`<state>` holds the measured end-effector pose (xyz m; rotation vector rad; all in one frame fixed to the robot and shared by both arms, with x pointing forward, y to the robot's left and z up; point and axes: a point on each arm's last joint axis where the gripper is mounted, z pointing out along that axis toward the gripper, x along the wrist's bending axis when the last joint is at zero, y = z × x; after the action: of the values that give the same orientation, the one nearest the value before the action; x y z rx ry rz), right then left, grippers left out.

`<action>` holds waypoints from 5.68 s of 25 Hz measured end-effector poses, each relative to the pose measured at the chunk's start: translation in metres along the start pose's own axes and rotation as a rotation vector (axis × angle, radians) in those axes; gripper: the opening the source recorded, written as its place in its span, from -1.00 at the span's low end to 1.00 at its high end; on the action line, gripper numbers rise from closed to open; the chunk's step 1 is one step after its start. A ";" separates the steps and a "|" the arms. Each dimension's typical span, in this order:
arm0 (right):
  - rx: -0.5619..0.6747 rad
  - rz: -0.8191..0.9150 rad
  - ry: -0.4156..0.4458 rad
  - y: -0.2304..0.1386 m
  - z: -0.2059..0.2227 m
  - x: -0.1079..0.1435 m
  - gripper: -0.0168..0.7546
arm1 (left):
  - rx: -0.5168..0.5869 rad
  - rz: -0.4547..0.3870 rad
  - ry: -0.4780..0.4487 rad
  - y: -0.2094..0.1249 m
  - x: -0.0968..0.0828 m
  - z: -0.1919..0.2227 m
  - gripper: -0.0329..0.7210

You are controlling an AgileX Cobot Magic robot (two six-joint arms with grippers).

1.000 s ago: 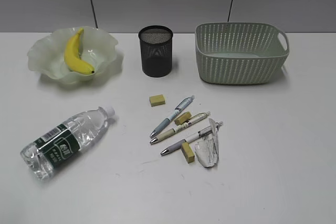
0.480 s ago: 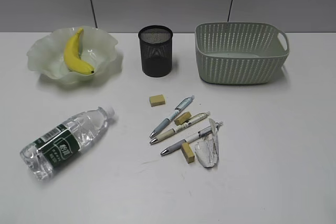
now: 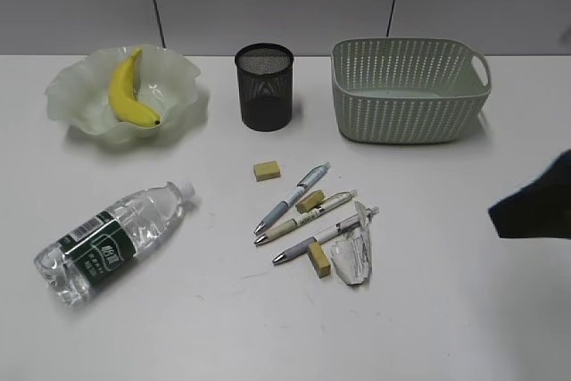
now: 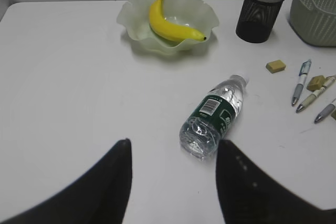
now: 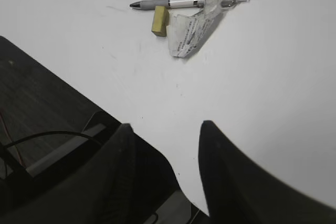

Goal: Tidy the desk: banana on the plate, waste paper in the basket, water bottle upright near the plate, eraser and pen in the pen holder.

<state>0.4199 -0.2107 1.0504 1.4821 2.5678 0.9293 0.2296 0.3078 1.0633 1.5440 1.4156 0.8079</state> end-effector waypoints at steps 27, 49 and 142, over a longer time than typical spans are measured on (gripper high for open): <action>0.494 0.148 -0.205 0.051 0.225 -0.004 0.43 | 0.003 -0.008 -0.019 0.000 -0.002 0.000 0.11; 0.262 0.007 -0.311 0.091 0.119 0.011 -0.81 | 0.003 -0.009 -0.019 0.000 -0.002 0.000 0.11; -0.597 -0.062 -0.332 -0.176 -0.107 0.032 0.36 | 0.763 0.438 -0.326 0.046 -0.095 0.337 0.62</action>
<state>0.2320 -0.3003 1.0564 1.2424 1.8646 1.1821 0.5374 0.1584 0.9742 2.4959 1.2072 0.2113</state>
